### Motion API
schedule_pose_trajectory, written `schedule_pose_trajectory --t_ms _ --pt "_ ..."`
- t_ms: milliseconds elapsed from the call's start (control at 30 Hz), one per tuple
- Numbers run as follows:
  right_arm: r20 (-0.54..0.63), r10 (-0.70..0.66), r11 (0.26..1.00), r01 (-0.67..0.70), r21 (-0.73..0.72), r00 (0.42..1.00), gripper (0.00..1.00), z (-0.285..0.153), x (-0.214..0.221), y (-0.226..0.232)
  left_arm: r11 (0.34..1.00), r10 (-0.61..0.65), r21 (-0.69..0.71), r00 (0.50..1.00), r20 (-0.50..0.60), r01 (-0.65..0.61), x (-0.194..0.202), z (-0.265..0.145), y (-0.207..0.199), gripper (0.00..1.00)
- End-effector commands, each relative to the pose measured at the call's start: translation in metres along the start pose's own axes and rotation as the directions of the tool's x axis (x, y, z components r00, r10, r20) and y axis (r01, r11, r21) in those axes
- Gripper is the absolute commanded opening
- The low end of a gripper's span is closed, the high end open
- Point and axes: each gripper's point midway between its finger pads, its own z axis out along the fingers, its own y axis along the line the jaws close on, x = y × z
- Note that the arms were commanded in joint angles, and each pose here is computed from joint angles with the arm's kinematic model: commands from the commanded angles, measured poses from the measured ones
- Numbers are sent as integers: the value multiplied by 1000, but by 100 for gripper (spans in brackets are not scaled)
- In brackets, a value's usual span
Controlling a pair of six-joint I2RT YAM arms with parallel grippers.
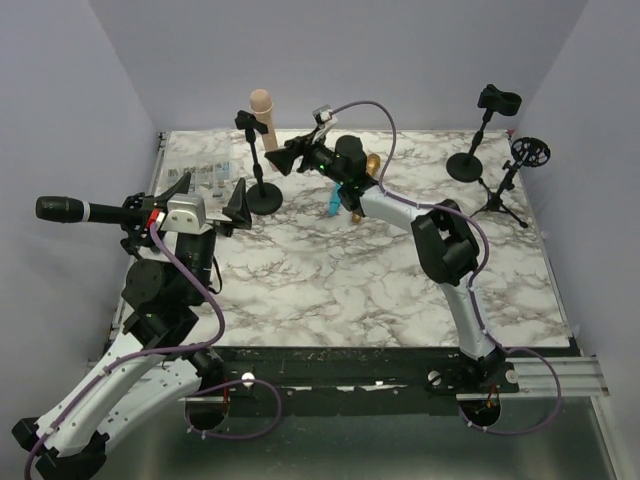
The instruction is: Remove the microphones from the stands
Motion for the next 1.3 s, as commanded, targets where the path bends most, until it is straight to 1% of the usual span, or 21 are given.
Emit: schedule_pose_trajectory --t_ms 0,233,367,467,600,667,800,1033,1167,1267 --pt "-42 -75 997 76 15 996 82 18 14 -14 999 6 -34 1000 6 -6 1 0 7 98" --pt "-25 -85 996 85 -10 996 69 29 7 -11 999 3 -34 1000 -1 -3 4 1 6 98" --pt "-22 -81 996 80 -48 996 66 32 9 0 1000 6 -30 1000 -5 -6 6 2 5 98" --pt "-16 -75 995 73 -65 997 61 36 9 7 999 10 -38 1000 -5 -11 5 2 7 98" --pt "-15 -65 994 64 -91 998 51 38 7 20 999 15 -45 1000 -3 -15 5 2 9 98" --pt "-19 -65 993 63 -96 998 44 37 5 26 999 14 -47 1000 -4 -15 5 2 9 98" --pt "-15 -61 992 59 -112 998 32 27 -4 38 999 14 -42 1000 -6 -14 6 2 8 98" --pt "-50 -55 983 46 -176 997 12 -1 -6 61 999 13 -42 1000 -6 -13 5 2 8 98" --pt "-68 -66 977 51 -206 995 4 -23 -11 76 999 12 -44 1000 -3 -12 4 1 9 98" --pt "-92 -77 973 55 -223 993 1 -41 -9 84 999 10 -37 1000 -6 -10 4 2 8 98"
